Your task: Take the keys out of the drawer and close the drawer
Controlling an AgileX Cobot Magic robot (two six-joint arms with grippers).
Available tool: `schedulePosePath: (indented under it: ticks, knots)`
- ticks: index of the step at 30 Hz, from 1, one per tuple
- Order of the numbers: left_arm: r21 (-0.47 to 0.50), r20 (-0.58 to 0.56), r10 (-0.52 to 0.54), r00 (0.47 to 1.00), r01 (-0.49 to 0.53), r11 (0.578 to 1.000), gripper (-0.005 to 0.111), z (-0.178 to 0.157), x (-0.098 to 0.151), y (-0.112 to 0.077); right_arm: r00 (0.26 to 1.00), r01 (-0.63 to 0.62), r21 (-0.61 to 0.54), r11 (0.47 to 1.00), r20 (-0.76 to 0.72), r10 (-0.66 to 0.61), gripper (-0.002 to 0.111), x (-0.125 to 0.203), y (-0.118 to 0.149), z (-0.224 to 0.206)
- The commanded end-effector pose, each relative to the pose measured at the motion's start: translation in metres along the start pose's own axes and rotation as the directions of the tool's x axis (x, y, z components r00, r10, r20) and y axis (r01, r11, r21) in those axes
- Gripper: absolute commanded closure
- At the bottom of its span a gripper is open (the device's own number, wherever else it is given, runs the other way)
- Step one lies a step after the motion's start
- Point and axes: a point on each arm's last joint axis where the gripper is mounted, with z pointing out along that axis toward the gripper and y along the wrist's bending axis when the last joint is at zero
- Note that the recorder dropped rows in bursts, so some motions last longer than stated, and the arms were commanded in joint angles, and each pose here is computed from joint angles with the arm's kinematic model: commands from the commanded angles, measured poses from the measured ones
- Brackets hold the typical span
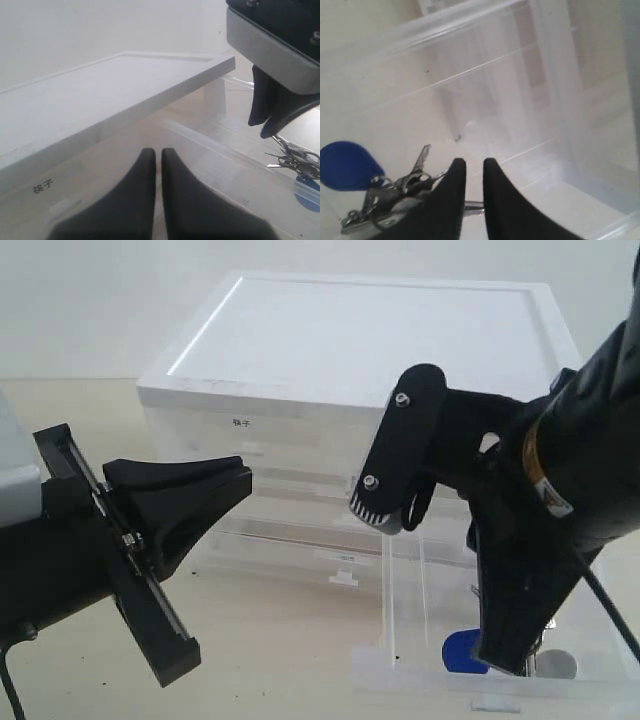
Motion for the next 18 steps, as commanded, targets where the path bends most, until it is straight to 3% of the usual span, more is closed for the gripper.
schedulePosePath:
  ticks: [1, 3, 18]
  knots:
    - [-0.003, -0.001, -0.013, 1.0, 0.013, 1.0, 0.102, -0.001, 0.0, 0.0, 0.999, -0.003, -0.036, 0.999, -0.035, 0.002, 0.065, 0.005, 0.003, -0.002]
    - [-0.003, -0.001, -0.013, 1.0, 0.013, 1.0, 0.102, -0.001, 0.0, 0.0, 0.999, -0.011, -0.036, 0.999, -0.044, 0.009, 0.058, 0.006, 0.003, -0.002]
    - [-0.003, -0.001, -0.013, 1.0, 0.013, 1.0, 0.102, -0.001, 0.0, 0.0, 0.992, -0.052, -0.1, 0.994, -0.123, 0.04, 0.058, 0.003, 0.016, 0.015]
